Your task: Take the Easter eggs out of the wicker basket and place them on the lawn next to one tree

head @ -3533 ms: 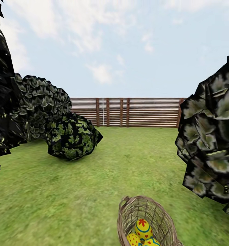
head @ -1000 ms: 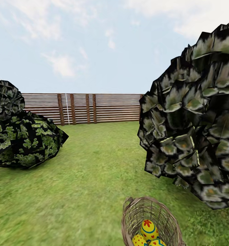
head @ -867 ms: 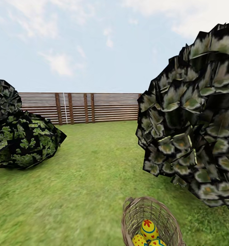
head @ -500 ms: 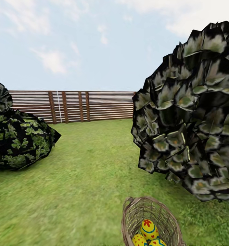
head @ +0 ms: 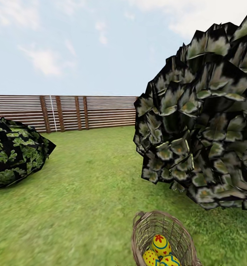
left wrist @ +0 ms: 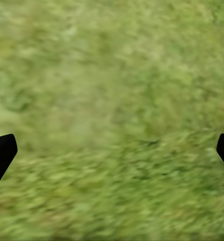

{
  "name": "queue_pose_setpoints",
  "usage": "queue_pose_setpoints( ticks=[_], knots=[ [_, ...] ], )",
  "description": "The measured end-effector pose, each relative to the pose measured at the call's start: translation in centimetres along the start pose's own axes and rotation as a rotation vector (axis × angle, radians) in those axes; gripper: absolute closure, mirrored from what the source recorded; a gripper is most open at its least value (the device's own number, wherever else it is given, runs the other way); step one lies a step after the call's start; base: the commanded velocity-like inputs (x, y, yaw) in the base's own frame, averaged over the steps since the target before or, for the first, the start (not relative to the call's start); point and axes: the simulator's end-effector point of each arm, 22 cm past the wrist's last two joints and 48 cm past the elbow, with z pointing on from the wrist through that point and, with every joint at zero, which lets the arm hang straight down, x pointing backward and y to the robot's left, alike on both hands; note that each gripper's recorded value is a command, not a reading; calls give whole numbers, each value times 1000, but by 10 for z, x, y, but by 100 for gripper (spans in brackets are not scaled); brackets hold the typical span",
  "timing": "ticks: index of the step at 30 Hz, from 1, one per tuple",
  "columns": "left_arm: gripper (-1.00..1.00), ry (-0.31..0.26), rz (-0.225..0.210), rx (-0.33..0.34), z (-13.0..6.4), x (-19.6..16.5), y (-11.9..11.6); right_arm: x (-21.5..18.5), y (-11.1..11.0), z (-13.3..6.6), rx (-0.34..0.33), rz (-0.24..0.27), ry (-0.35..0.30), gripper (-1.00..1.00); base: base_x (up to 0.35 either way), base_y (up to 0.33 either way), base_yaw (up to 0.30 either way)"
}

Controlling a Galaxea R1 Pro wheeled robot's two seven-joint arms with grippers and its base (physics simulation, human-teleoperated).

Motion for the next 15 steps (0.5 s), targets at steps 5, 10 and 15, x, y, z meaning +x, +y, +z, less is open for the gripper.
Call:
queue_pose_setpoints(
  ticks=[5, 10, 15],
  knots=[
    [-100, 6, 1, -2, 1, 2, 1, 2, 0, 0, 1, 2, 3, 100, 0, -130, -173],
    [-100, 11, 2, -4, 1, 5, 2, 5, -1, 1, 2, 0, 8, 100, 0, -275, -181],
    [-100, 16, 2, -7, 1, 6, 2, 7, -1, 1, 2, -2, 12, 100, 0, -68, -205]
  ],
)
